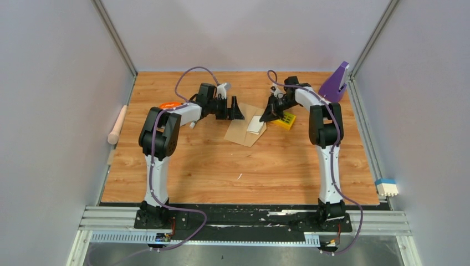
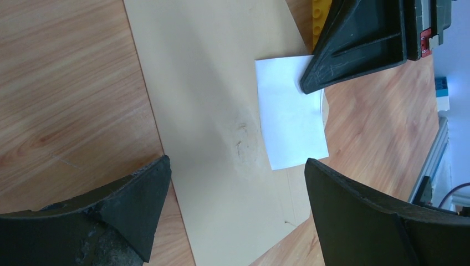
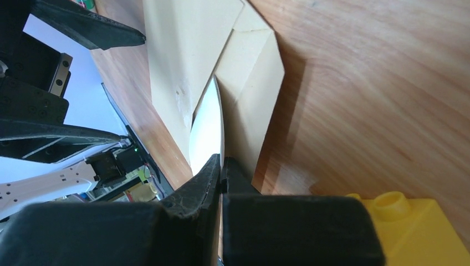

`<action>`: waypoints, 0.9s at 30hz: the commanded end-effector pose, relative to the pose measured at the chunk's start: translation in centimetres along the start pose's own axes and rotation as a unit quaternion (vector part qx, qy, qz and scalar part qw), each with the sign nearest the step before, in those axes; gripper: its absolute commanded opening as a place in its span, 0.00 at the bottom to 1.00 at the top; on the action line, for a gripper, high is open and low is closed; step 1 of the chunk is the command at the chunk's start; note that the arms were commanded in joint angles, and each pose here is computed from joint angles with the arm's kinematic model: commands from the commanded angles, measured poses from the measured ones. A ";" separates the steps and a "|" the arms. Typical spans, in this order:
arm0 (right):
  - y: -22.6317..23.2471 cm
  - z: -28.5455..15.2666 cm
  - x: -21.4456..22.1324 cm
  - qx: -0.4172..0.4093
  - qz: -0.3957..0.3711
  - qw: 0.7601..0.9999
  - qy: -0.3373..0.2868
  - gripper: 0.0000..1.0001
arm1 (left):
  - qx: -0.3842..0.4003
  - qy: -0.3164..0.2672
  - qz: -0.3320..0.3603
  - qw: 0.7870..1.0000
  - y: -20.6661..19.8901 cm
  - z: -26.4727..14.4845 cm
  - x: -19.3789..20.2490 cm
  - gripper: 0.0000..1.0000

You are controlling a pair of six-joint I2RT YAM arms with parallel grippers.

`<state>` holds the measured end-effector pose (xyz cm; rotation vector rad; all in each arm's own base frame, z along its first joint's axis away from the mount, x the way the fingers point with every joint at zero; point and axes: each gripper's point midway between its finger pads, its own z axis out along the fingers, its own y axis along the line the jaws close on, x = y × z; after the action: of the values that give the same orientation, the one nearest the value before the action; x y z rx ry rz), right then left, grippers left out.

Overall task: Place the letter into the envelope and seal it
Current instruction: Place the letter in the envelope.

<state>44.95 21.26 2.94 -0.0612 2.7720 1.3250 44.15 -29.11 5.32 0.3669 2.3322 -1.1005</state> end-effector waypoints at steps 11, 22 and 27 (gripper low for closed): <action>1.1 1.1 -0.2 -0.015 -0.017 1.000 0.009 0.00 | 0.008 0.017 -0.027 0.999 0.3 0.4 1.3 0.99; 1.4 1.5 -0.3 -0.008 -0.024 1.000 0.007 0.00 | 0.013 0.009 -0.030 0.999 0.1 0.5 1.0 1.00; 1.6 1.9 -0.2 0.003 -0.030 1.000 0.006 0.00 | 0.011 0.009 -0.033 0.999 0.1 0.4 1.1 1.00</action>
<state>44.44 22.55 2.83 -0.1044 2.7821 1.3441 44.06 -29.34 5.44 0.3304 2.3344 -1.1360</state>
